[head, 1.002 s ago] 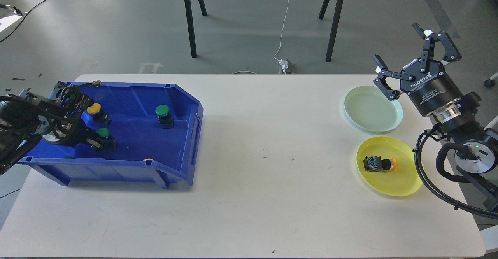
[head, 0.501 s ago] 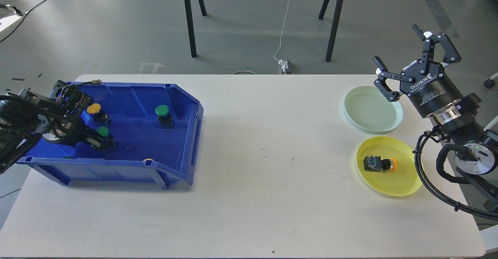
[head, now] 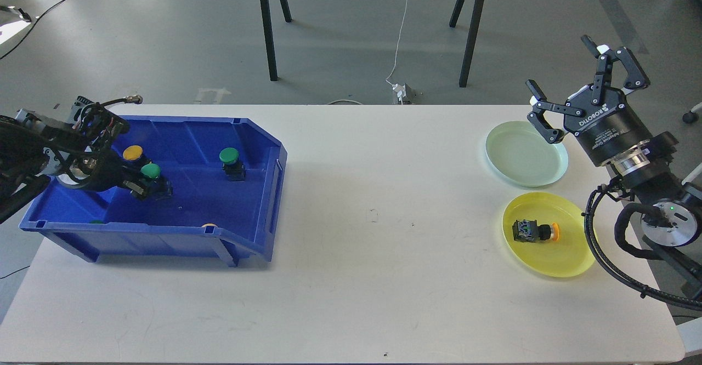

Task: Pass button and place on color plate
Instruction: 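Lift the green button and extend it toward the right gripper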

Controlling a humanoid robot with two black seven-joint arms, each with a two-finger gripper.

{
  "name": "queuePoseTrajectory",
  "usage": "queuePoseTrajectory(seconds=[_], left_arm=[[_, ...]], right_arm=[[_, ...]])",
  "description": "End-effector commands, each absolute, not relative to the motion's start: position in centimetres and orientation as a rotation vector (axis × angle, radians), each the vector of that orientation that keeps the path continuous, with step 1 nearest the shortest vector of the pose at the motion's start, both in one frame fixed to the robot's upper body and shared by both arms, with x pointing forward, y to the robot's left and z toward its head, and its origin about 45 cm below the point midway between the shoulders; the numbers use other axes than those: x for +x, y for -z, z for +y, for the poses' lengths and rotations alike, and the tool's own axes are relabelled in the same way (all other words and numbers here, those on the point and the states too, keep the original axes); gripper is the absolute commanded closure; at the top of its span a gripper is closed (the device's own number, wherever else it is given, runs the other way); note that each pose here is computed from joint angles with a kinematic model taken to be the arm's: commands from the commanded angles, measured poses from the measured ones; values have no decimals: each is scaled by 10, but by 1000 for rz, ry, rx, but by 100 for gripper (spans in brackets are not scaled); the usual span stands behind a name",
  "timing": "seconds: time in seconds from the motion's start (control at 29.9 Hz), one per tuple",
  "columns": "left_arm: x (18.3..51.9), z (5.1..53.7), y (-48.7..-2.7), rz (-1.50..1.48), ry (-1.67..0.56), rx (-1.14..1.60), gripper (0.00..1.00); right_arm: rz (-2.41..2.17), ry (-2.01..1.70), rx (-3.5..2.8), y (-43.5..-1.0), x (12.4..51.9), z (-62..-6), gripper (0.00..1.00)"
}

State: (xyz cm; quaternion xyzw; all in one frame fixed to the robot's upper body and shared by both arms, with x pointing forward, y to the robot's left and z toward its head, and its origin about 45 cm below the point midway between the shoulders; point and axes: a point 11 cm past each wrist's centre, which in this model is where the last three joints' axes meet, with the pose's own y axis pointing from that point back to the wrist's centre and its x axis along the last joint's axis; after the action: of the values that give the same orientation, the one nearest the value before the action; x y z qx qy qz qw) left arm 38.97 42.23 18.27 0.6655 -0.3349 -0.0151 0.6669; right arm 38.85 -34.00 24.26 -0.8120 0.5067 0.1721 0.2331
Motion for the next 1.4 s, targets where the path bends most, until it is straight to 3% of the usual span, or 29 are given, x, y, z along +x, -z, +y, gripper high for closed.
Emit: queuePoseTrajectory(seconds=[0.0,0.4,0.63,0.84,1.04,1.2,1.37], left_arm=[[382,409,-209,-803,11,1408,86],[368,362,-317,-989,-89,1163,86],[375,303,-381,-984,-267,785,86],[398,231,-351,-781,-288,489,86],[420,184,-309,-650,-304,405,86],[418,176,-279,-570,-310,394,86],[421,179,-285,-568,-342,365,86]], right_arm=[[1394,-471,-2231,-243,389,-341,2],[1394,-471,-2231,-243,389,-341,2],[1391,-473,-2234,-242,388,-339,2],[1319,-490,-2315,-226,386,-302,2],[1240,-571,-2355,-203,383,-241,2],[1203,-628,-2424,-183,373,-220,2],[1167,-673,-2413,-176,370,-200,1]])
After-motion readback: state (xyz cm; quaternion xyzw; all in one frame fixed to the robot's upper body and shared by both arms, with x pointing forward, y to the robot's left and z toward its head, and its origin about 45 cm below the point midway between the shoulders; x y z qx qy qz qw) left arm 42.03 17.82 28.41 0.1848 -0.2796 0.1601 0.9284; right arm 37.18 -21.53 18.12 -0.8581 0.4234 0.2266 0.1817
